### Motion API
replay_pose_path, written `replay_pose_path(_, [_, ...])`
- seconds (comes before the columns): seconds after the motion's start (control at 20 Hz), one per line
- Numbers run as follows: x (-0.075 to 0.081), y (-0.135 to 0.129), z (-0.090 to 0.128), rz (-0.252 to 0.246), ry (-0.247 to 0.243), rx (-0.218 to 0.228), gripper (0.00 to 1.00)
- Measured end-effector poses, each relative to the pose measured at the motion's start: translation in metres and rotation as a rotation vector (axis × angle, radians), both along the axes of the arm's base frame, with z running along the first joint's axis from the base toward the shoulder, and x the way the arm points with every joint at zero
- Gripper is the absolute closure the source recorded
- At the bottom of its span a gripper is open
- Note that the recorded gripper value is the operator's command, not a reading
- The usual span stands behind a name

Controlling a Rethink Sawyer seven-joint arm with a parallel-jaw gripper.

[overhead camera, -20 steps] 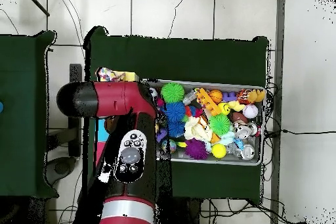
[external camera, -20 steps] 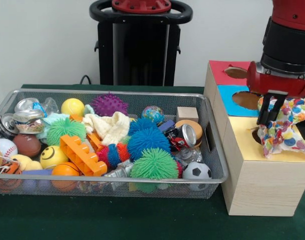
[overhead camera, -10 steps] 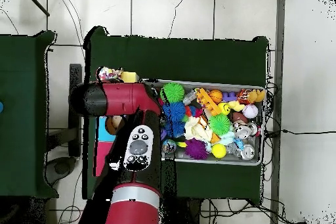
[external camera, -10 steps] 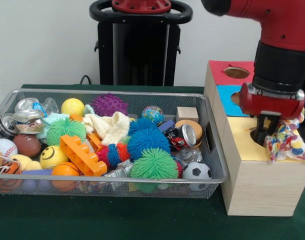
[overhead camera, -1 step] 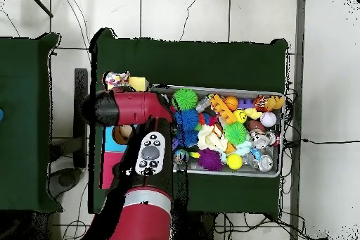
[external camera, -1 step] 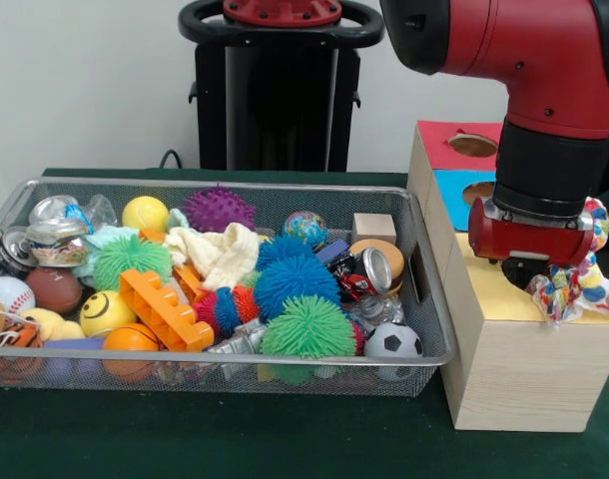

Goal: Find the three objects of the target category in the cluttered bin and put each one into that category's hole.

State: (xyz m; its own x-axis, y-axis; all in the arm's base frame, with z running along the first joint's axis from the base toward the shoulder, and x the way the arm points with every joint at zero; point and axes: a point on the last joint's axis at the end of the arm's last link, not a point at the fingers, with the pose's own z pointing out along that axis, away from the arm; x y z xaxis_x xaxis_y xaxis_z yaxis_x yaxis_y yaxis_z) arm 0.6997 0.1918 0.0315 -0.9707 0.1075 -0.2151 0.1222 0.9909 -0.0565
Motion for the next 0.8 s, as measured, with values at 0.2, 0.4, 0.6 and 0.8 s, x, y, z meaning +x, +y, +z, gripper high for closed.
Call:
replay_pose_path(0.2, [0.000, 0.000, 0.000, -0.001, 0.000, 0.000, 1.00])
replay_pose_path(0.4, [0.001, 0.000, 0.001, -0.001, -0.001, 0.003, 1.00])
replay_pose_path(0.6, [0.004, 0.000, 0.008, -0.008, -0.001, 0.017, 1.00])
replay_pose_path(0.8, [0.005, -0.001, 0.028, -0.019, 0.030, 0.036, 1.00])
